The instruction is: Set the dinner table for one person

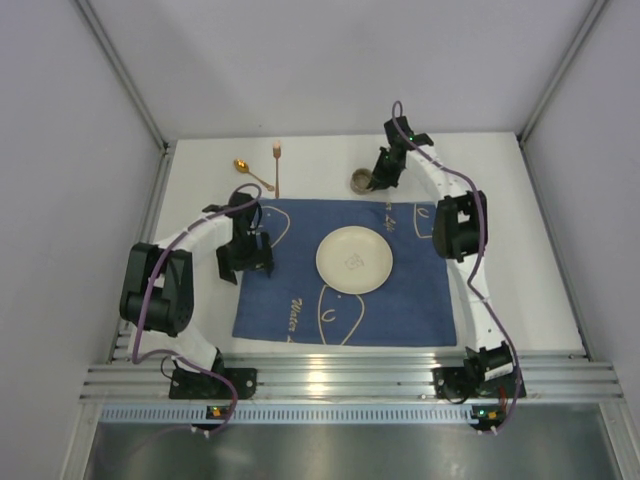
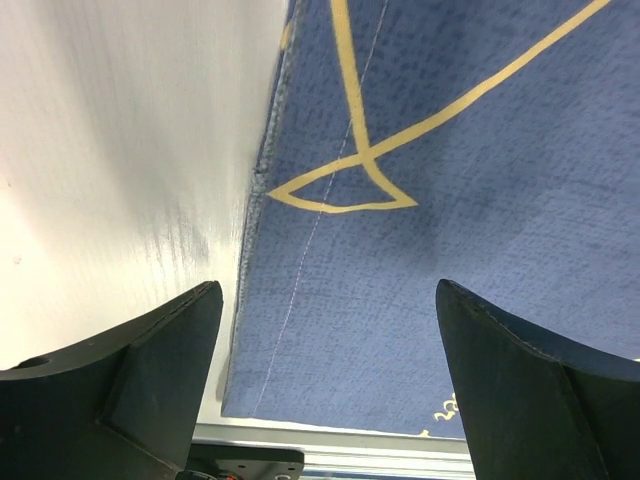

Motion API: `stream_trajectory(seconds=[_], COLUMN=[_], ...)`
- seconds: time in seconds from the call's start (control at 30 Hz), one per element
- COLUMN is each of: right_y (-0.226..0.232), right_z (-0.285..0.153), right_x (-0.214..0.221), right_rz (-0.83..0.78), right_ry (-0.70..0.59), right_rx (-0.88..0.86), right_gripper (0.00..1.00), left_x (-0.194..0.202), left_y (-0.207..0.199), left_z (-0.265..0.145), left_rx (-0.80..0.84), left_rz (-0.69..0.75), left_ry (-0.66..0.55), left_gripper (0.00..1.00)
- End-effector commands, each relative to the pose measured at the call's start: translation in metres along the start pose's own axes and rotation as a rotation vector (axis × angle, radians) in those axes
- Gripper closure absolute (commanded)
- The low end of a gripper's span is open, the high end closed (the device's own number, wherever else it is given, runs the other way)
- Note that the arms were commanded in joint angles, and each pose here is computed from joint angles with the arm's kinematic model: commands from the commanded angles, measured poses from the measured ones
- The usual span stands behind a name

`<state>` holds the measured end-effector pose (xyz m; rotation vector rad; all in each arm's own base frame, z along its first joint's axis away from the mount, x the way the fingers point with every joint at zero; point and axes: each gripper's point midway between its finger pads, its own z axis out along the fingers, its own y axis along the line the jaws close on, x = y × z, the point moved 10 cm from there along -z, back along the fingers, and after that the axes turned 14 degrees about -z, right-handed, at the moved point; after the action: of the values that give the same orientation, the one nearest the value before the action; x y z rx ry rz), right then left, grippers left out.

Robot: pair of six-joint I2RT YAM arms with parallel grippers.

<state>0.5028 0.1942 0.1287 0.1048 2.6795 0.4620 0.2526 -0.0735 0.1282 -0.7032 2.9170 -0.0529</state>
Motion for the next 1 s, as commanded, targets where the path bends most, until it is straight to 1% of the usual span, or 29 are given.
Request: stream_trajectory(seconds=[0.0, 0.03, 0.07, 0.13, 0.17, 0.2, 0.23, 0.27, 0.3, 0.33, 0.37, 0.4, 0.43, 0.47, 0.5, 0.53, 0.57, 0.6, 0.63, 0.67, 0.73, 0.83, 0.87, 0.9, 0.93, 0.97], right_y=[0.008, 0.007, 0.009, 0.003, 0.004, -0.001, -0.007, -0.006, -0.012, -0.022, -0.021, -0.025, -0.035, -0.034, -0.037, -0.048, -0.048, -0.058, -0.061, -0.063, -0.072, -0.074, -0.075, -0.074, -0.075, -0.077], right_z=[-0.036, -0.045, -0.064, -0.087, -0.116, -0.131, -0.136, -0.169, -0.18, -0.174, -0.199, -0.203, -0.192, -0.211, -0.212, -0.201, -0.216, -0.205, -0.205, -0.213, -0.207, -0.203, -0.195, -0.197, -0.186, -0.183], right_x=[-0.031, -0.036, -0.045, -0.055, -0.061, -0.064, -0.057, -0.056, -0.051, -0.033, -0.024, -0.012, 0.01, 0.024, 0.037, 0.064, 0.077, 0.103, 0.113, 0.122, 0.137, 0.125, 0.12, 0.107, 0.102, 0.096], right_rz=[-0.003, 0.004, 0.007, 0.017, 0.0, 0.001, -0.006, -0.039, -0.042, -0.04, -0.061, -0.062, -0.056, -0.07, -0.077, -0.072, -0.096, -0.095, -0.101, -0.104, -0.095, -0.094, -0.095, -0.1, -0.105, -0.113], right_ry=[-0.142, -0.164, -0.209, -0.257, -0.308, -0.333, -0.318, -0.364, -0.368, -0.304, -0.325, -0.292, -0.21, -0.215, -0.184, -0.09, -0.099, -0.023, -0.012, -0.029, -0.014, -0.048, -0.029, -0.063, -0.038, -0.041], right_rx=[-0.027, -0.032, -0.046, -0.042, -0.052, -0.035, -0.013, -0.011, 0.018, 0.051, 0.054, 0.074, 0.101, 0.095, 0.096, 0.121, 0.119, 0.145, 0.152, 0.15, 0.177, 0.189, 0.202, 0.212, 0.218, 0.247], right_gripper=[1.0, 1.0, 1.0, 1.0, 1.0, 1.0, 1.0, 1.0, 1.0, 1.0, 1.0, 1.0, 1.0, 1.0, 1.0, 1.0, 1.0, 1.0, 1.0, 1.0, 1.0, 1.0, 1.0, 1.0, 1.0, 1.0], left_x=[-0.012, -0.014, -0.018, -0.023, -0.03, -0.033, -0.039, -0.042, -0.045, -0.048, -0.053, -0.057, -0.06, -0.065, -0.069, -0.074, -0.082, -0.086, -0.09, -0.095, -0.102, -0.104, -0.104, -0.104, -0.103, -0.102], left_y=[-0.007, -0.009, -0.013, -0.017, -0.021, -0.024, -0.029, -0.031, -0.034, -0.037, -0.041, -0.045, -0.047, -0.054, -0.059, -0.061, -0.068, -0.071, -0.075, -0.08, -0.087, -0.093, -0.093, -0.093, -0.093, -0.092], left_z=[-0.014, -0.015, -0.02, -0.022, -0.028, -0.029, -0.034, -0.037, -0.036, -0.037, -0.041, -0.039, -0.039, -0.045, -0.042, -0.044, -0.051, -0.049, -0.052, -0.056, -0.061, -0.062, -0.062, -0.062, -0.062, -0.063], left_rx=[0.041, 0.046, 0.059, 0.068, 0.081, 0.084, 0.101, 0.107, 0.109, 0.12, 0.14, 0.146, 0.15, 0.189, 0.192, 0.196, 0.218, 0.219, 0.234, 0.25, 0.287, 0.318, 0.322, 0.325, 0.325, 0.325], left_rz=[0.011, 0.012, 0.012, 0.013, 0.012, 0.012, 0.01, 0.007, 0.005, -0.001, -0.005, -0.008, -0.013, -0.013, -0.013, -0.019, -0.02, -0.022, -0.024, -0.026, -0.031, -0.041, -0.046, -0.047, -0.047, -0.045], left_ry=[-0.031, -0.034, -0.05, -0.061, -0.082, -0.089, -0.107, -0.112, -0.112, -0.117, -0.134, -0.139, -0.145, -0.147, -0.141, -0.147, -0.173, -0.174, -0.185, -0.2, -0.212, -0.199, -0.196, -0.194, -0.192, -0.195], left_gripper=[0.07, 0.07, 0.07, 0.07, 0.07, 0.07, 0.07, 0.07, 0.07, 0.07, 0.07, 0.07, 0.07, 0.07, 0.06, 0.07, 0.06, 0.05, 0.04, 0.02, 0.02, 0.02, 0.02, 0.02, 0.02, 0.02])
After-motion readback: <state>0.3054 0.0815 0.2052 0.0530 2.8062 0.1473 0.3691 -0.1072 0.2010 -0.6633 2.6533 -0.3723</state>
